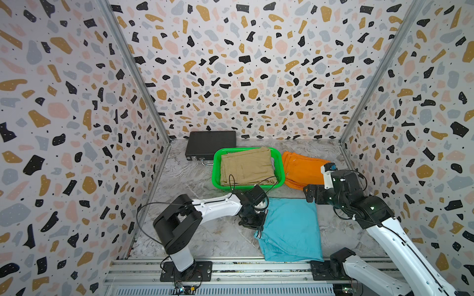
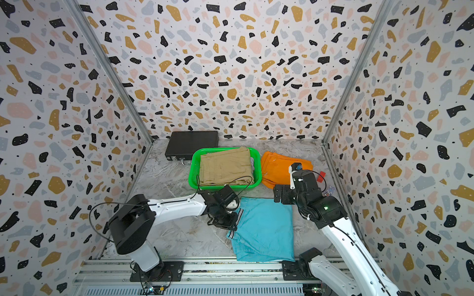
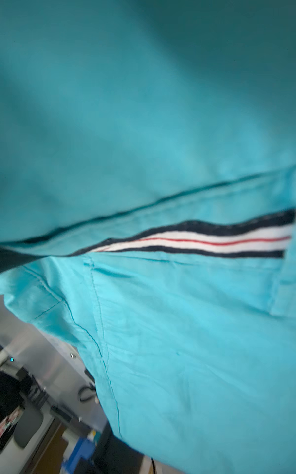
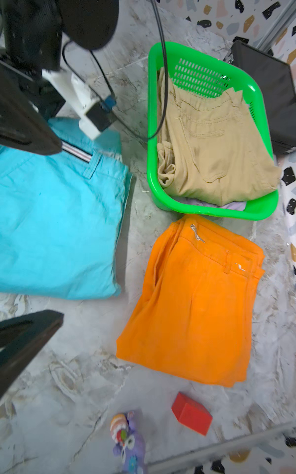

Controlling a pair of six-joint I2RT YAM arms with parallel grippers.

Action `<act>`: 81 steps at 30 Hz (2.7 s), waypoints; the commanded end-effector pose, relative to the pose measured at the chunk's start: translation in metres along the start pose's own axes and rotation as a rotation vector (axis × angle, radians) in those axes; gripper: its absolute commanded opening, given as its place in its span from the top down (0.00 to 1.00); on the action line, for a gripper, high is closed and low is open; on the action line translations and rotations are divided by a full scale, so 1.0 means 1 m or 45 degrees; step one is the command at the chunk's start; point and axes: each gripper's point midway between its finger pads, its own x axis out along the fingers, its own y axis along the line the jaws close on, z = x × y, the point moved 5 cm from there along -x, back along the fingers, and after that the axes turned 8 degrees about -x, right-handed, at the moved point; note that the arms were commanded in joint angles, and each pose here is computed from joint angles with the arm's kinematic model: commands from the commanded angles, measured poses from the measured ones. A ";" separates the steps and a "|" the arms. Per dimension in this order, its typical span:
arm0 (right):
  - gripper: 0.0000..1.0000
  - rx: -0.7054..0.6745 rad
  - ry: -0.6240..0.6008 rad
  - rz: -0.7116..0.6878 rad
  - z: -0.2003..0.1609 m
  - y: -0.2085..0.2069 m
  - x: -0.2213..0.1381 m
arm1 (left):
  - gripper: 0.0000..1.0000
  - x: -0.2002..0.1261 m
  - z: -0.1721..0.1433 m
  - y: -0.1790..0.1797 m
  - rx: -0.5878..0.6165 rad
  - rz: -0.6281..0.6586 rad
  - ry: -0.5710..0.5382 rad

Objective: Put the folded long pants in the basket
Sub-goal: Move the long pant to the center of the board, then pick up the long pant at the center of the board, then place the long pant in the basket.

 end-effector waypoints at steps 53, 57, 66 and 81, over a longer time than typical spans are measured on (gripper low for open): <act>1.00 0.160 0.505 0.439 -0.071 0.036 0.021 | 1.00 -0.169 -0.001 -0.003 -0.004 -0.080 -0.435; 1.00 0.090 0.334 0.528 -0.037 0.046 -0.011 | 1.00 -0.214 -0.006 -0.013 0.047 -0.051 -0.556; 1.00 -0.009 0.146 0.579 0.039 0.063 -0.016 | 1.00 -0.275 0.018 -0.020 0.112 -0.019 -0.733; 1.00 0.044 0.107 0.567 0.140 0.086 0.080 | 1.00 -0.271 0.125 0.033 -0.033 0.047 -0.697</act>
